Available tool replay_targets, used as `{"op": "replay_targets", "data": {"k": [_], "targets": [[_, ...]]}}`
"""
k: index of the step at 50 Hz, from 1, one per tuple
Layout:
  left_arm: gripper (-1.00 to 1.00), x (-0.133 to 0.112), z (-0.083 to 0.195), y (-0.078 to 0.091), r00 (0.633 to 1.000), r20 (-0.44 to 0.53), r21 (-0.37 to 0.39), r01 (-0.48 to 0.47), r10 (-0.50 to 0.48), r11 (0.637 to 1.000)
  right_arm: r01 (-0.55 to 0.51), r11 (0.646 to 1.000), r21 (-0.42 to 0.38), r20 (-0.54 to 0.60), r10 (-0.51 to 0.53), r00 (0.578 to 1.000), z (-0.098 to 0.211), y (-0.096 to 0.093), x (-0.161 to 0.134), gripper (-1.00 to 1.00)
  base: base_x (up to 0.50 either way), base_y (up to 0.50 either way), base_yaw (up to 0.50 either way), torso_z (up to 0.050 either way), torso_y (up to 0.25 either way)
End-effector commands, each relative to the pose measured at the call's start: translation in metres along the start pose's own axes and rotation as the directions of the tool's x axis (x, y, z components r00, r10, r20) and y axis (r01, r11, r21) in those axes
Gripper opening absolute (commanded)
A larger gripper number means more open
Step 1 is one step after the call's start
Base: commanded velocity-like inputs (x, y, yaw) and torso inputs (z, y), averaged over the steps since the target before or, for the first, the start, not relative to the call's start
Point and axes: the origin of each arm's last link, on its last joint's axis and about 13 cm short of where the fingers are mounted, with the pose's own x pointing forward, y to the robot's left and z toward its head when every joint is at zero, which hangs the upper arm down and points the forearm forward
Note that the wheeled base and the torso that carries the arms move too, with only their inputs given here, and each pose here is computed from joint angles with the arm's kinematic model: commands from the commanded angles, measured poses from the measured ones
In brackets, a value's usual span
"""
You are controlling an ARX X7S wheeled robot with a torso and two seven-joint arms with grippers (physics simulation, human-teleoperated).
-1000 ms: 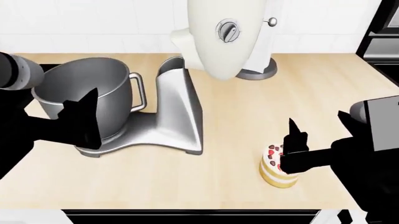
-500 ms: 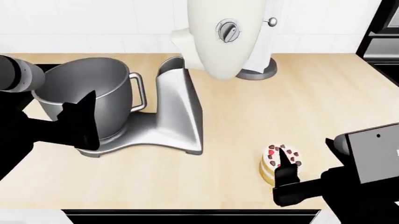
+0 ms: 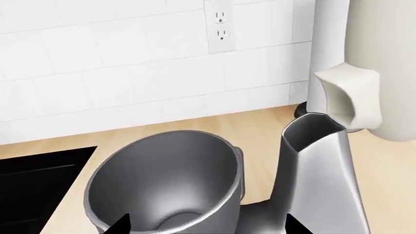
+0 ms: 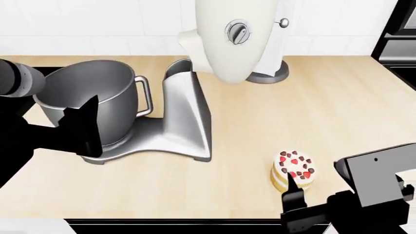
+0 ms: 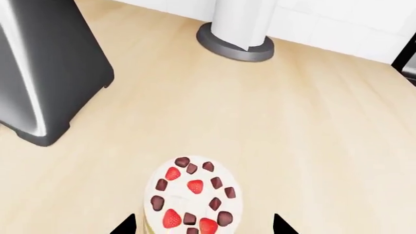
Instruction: Place the cake in the stand mixer bowl.
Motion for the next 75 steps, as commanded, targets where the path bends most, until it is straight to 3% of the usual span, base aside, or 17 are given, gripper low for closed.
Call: {"op": "replay_targets", "data": {"k": [1,75], "targets": [[1.00,0.000,-0.001,0.001,1.000,-0.001,-0.001,-0.002,0.002,1.000,-0.004,1.000,-0.001,-0.034,0.004,0.999,-0.005,0.000,0.005,1.00,0.00,0.00,0.00,0.000,0.000],[1.00,0.003,-0.003,0.002,1.000,-0.007,-0.002,0.007,-0.007,1.000,-0.044,0.999,0.028,-0.151,0.048,0.987,-0.030,0.002,0.041,1.00,0.00,0.00,0.00,0.000,0.000]]}}
